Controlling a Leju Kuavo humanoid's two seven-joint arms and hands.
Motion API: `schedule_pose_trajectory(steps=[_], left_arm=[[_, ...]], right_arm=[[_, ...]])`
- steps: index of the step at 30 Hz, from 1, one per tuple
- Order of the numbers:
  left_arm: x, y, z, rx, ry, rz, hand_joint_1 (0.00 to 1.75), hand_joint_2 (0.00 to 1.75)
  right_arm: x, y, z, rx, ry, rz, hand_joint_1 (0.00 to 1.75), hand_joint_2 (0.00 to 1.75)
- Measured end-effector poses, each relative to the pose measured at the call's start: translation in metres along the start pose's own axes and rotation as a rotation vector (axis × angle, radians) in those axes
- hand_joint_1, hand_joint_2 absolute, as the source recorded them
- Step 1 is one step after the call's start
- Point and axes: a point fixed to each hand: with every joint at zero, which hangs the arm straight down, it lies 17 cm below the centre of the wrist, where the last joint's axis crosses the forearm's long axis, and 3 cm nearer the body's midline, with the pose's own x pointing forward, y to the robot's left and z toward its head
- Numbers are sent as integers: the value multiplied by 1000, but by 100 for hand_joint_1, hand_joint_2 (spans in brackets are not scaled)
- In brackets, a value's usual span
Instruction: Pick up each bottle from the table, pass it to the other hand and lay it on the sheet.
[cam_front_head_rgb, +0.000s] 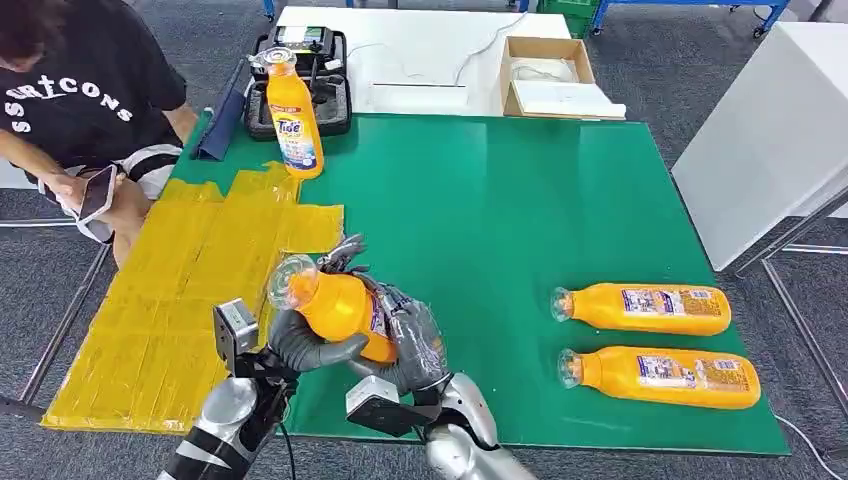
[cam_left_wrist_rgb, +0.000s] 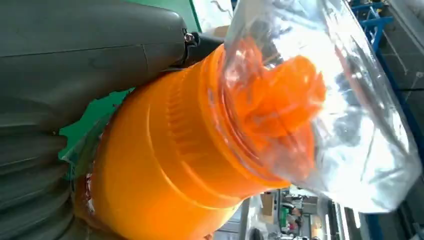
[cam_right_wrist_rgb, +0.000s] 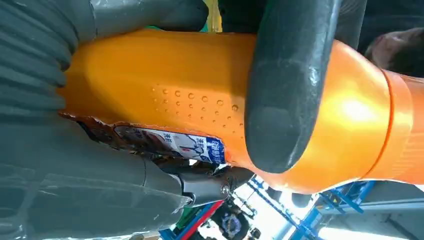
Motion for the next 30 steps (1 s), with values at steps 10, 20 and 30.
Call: schedule_pose_trajectory(steps=[10, 20, 30], left_arm=[[2, 2, -1, 13, -9, 4, 175, 175], [5, 8, -3, 69, -25, 34, 175, 175], [21, 45, -8, 242, -87, 16, 175, 175]], right_arm=[[2, 2, 0, 5, -5, 1, 175, 175], [1, 1, -3, 3, -12, 17, 175, 175], [18, -7, -4, -33, -69, 32, 0, 175]])
